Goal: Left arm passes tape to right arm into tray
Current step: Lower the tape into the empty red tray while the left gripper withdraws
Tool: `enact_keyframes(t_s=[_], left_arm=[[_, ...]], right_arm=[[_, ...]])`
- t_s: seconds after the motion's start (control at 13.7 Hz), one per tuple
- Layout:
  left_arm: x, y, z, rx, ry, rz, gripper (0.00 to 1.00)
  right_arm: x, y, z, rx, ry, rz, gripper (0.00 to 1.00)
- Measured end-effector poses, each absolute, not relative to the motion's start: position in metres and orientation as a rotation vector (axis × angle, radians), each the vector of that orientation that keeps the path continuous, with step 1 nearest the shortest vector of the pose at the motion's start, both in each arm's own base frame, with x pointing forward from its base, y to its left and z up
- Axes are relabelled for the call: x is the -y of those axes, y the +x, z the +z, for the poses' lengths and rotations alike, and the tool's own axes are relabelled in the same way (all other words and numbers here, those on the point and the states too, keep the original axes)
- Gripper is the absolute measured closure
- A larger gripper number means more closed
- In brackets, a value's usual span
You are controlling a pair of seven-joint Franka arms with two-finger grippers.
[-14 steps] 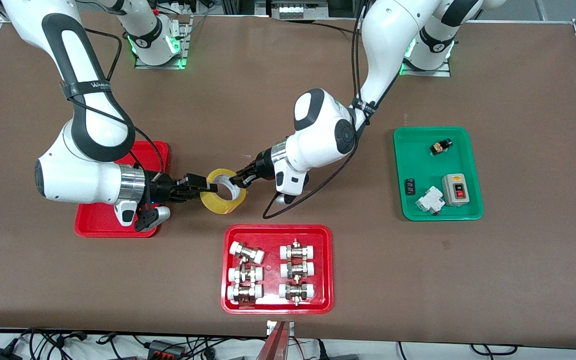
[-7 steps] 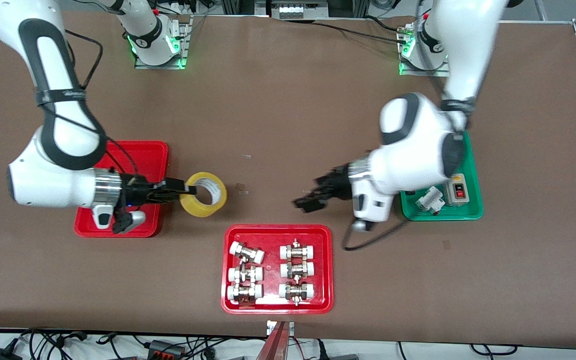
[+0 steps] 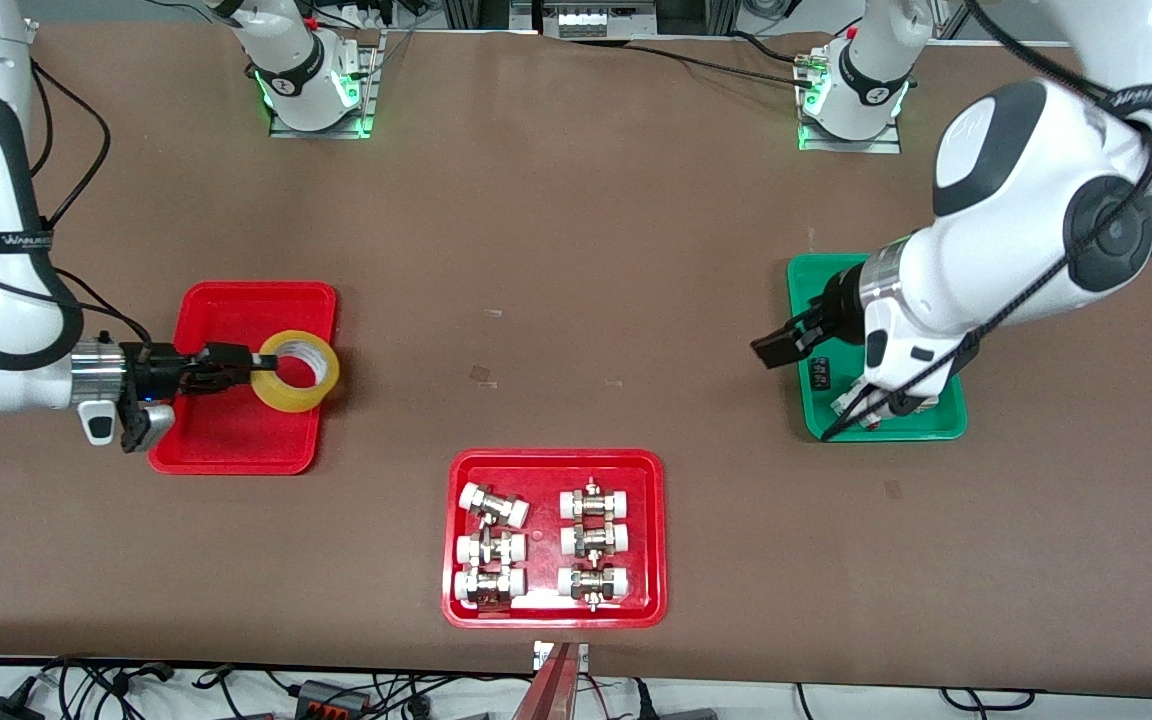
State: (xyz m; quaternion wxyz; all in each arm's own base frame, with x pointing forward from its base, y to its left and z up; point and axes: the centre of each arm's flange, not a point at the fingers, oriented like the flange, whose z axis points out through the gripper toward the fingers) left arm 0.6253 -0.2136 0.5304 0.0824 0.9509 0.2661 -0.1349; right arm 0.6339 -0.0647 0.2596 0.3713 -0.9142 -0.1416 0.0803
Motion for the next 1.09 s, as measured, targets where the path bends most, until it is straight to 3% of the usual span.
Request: enact_keyframes(t_s=[0.29,0.58,0.95,1.09], left_arm=[[0.145,0.624,0.541,-0.195,3.143,-0.319,0.0],[0.135,0.617,0.543,-0.052,3.185,-0.312,0.0],[0.133,0.587,0.525,-0.007,3.19,-0.154,0.0],[0.102,0.584,0.531,0.058,3.186,-0.13,0.0]], right_arm=[[0.097,0.619,0.219,0.44,-2.322,0.223,0.44],[0.107,0.614,0.192,0.493,-2.314,0.224,0.45],[0.089,0.632,0.216,0.748,-2.497,0.235,0.01],[0.074,0.64,0.248,0.834,-2.581,0.23,0.0]])
